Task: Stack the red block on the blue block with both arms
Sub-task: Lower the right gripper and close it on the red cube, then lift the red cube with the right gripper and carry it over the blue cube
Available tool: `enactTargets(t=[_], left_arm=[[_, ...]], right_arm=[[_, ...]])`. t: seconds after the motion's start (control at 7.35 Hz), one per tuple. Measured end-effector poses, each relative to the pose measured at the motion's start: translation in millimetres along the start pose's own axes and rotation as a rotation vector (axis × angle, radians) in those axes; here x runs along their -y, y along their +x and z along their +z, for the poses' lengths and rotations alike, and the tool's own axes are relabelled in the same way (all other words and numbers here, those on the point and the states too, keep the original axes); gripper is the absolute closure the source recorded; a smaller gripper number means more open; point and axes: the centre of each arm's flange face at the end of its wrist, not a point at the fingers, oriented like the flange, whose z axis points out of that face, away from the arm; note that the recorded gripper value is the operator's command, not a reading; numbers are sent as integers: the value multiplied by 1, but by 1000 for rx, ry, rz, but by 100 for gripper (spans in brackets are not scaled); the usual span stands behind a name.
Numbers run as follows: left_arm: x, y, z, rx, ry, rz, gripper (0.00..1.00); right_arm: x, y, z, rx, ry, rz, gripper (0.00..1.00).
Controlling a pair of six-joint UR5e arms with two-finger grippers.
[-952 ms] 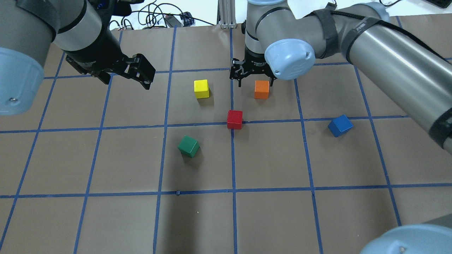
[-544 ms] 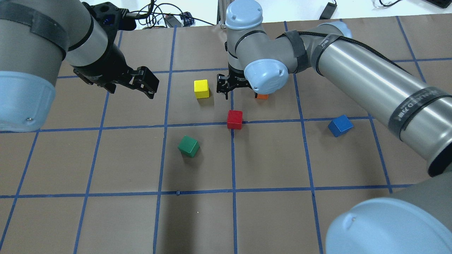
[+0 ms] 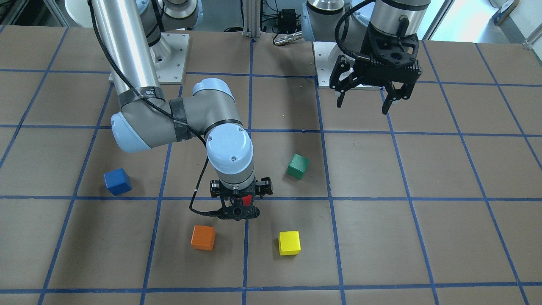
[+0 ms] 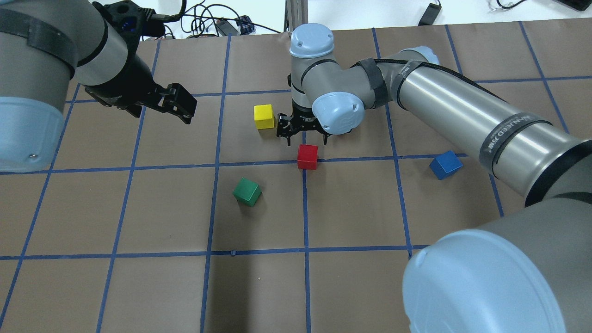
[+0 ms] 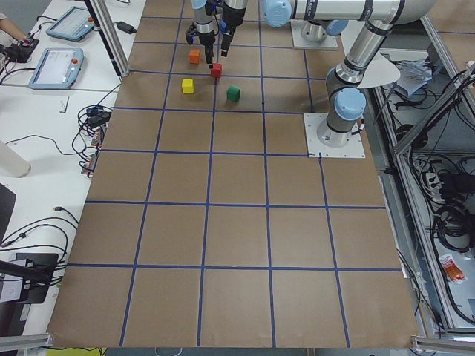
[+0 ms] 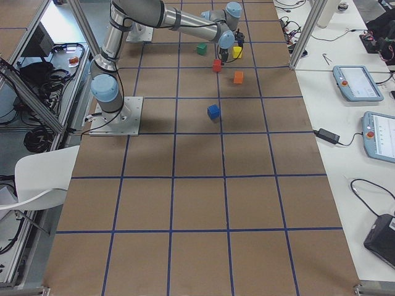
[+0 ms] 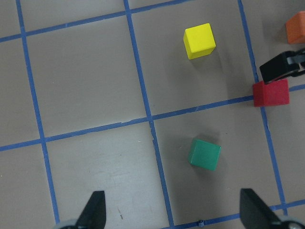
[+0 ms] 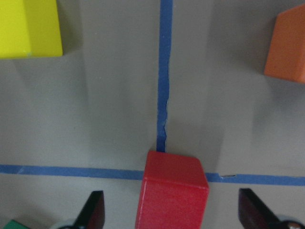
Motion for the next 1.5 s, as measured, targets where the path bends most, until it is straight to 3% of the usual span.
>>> enactTargets(t=[0.27, 0.41, 0.54, 0.68, 1.09, 1.5], left_arm=[[5, -4, -19, -7, -84, -5, 0], [8, -6, -24, -4, -104, -6, 0], [8, -5, -25, -3, -113, -5, 0], [6, -5, -26, -3, -119, -5, 0], [3, -4, -28, -1, -122, -65, 0], [6, -4, -24, 0, -125, -98, 0]], right_arm=[[-6, 2, 19, 7, -42, 8, 3], [-13, 5, 31, 3, -58, 19, 26], [-16, 6, 37, 5, -56, 38, 70], [-16, 6, 38, 8, -50, 54, 97], [-10, 3, 26, 21, -19, 64, 100], [-1, 21, -39, 19, 13, 86, 100]])
